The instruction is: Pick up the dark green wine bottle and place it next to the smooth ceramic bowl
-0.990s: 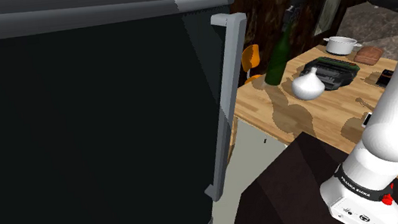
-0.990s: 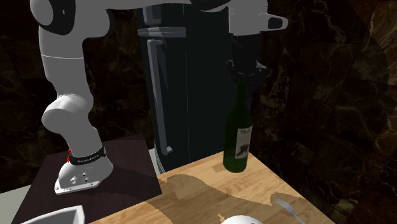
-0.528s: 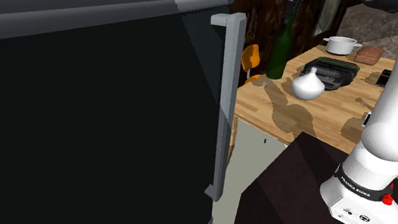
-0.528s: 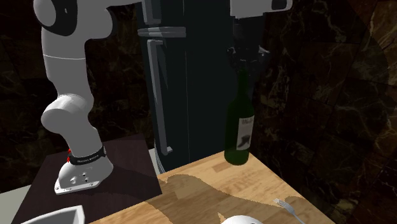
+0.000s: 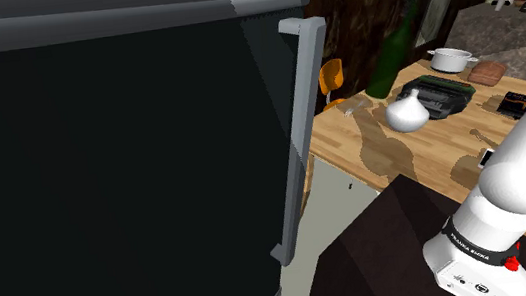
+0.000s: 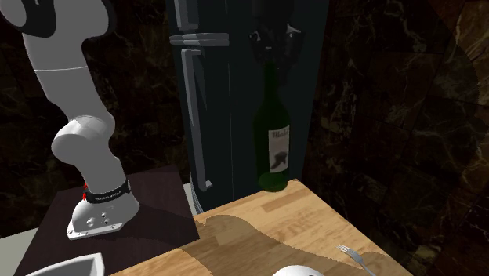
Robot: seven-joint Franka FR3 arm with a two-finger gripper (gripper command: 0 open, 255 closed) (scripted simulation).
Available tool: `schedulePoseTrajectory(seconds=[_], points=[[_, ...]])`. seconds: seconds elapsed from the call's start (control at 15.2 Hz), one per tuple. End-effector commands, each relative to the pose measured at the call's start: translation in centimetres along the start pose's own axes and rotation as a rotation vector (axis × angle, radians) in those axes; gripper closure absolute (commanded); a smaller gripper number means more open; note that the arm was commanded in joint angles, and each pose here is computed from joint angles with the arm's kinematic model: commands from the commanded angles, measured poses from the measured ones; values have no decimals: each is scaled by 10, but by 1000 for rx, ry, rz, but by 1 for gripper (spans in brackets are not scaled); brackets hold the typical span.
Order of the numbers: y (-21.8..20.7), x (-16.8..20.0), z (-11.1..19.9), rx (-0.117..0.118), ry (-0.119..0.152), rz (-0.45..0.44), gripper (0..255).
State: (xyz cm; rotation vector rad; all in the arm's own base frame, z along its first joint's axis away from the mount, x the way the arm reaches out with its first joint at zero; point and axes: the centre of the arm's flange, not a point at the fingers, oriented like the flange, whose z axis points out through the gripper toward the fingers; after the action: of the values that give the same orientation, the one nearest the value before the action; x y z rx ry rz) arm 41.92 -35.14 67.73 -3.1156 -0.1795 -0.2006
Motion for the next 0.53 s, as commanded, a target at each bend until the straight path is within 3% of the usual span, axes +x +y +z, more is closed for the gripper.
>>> schedulePoseTrajectory(seconds=[0.0, 0.46], points=[[-6, -19, -17, 0, -1, 0, 255], [-26, -88, -76, 0, -1, 0, 255]])
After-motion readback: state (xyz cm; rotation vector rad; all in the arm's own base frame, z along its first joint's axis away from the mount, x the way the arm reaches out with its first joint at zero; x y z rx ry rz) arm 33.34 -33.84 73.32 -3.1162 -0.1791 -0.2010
